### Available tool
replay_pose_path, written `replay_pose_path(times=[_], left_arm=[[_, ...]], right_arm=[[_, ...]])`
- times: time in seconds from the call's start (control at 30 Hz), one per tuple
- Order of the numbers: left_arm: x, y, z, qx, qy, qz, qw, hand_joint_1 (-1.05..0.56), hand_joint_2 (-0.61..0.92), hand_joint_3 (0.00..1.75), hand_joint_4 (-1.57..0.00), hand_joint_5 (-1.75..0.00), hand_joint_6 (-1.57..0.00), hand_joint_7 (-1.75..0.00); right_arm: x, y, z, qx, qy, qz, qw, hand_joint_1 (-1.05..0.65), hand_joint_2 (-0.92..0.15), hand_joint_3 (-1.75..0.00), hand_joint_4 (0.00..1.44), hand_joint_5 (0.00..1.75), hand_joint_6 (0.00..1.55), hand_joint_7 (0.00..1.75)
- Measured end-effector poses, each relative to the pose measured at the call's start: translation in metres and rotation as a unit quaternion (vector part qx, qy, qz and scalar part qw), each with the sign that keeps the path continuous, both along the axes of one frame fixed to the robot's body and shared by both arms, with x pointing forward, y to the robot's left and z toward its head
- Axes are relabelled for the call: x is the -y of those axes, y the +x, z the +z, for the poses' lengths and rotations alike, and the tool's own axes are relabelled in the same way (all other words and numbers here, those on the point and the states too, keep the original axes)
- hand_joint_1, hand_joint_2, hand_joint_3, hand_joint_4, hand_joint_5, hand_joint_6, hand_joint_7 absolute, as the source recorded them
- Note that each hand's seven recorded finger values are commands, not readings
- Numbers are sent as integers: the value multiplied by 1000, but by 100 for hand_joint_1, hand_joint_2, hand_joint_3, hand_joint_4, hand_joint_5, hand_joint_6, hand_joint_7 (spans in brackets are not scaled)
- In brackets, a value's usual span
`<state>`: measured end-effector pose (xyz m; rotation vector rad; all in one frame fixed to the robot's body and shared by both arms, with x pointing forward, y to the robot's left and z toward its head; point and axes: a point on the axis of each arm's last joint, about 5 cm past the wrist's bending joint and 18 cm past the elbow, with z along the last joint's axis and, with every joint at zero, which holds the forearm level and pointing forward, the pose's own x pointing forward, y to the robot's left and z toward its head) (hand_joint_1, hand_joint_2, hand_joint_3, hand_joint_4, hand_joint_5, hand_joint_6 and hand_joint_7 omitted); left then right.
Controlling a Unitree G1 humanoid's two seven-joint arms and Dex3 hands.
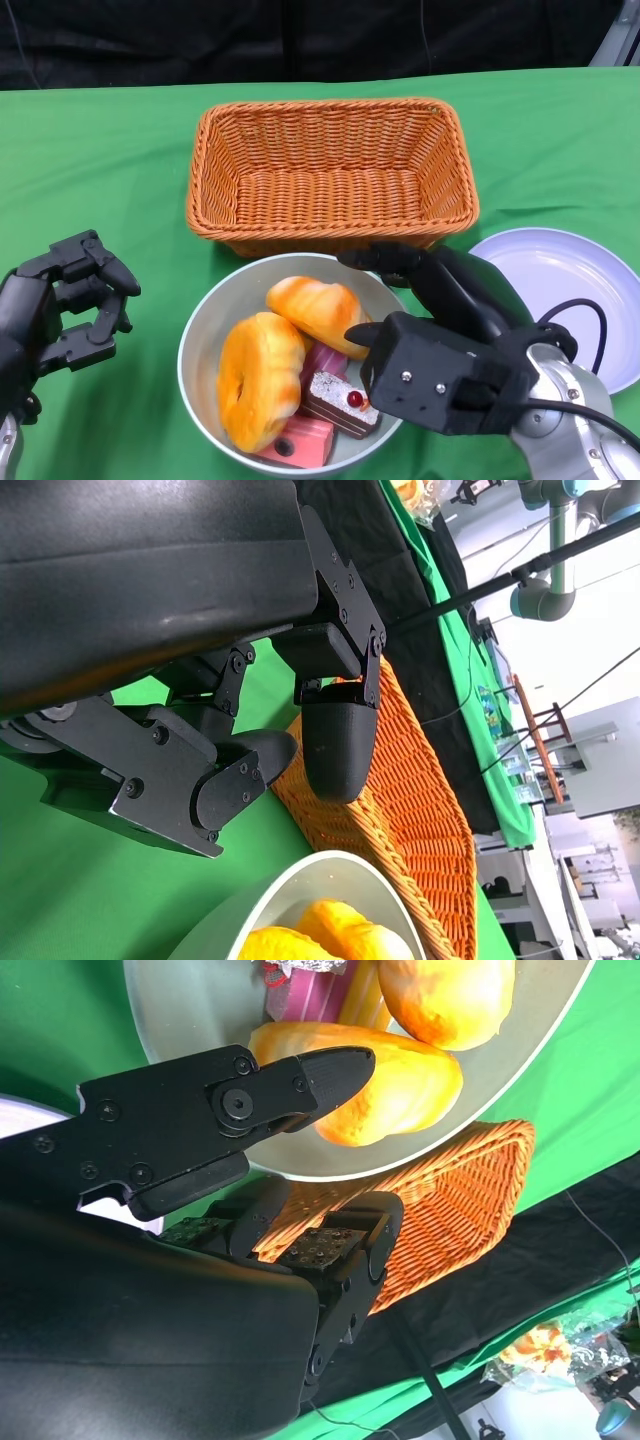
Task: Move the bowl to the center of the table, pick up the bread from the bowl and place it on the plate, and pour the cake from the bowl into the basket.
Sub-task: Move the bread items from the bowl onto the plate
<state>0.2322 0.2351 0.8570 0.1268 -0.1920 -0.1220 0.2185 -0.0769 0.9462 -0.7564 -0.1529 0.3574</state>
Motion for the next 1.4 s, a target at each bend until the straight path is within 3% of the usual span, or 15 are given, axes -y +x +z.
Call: replay_pose_path(times=[0.23,0.5,0.83,1.13,1.4], left_arm=[[1,0,0,0,0,-2,1000,-3,62,105,-70,-175,-71,-147],[2,0,0,0,-1,-2,1000,-3,61,106,-70,-175,-71,-148],[2,0,-3,-7,-2,-1,1000,-3,61,108,-71,-175,-70,-148],[2,1,-4,-12,-3,-2,1000,-4,62,106,-71,-175,-70,-148],[2,3,-2,-10,-4,-2,1000,0,64,104,-70,-175,-69,-147]], right_arm=[[-9,11,-3,1,-14,9,1000,-74,-92,-11,73,25,58,0],[-10,15,-6,3,-17,11,1000,-74,-92,-10,73,29,59,0],[-12,13,-6,13,-19,13,1000,-74,-92,-10,64,28,58,0],[-14,7,-5,28,-17,16,999,-73,-92,-10,64,28,58,0],[-15,-1,5,52,-14,26,998,-73,-92,-9,64,26,59,1]])
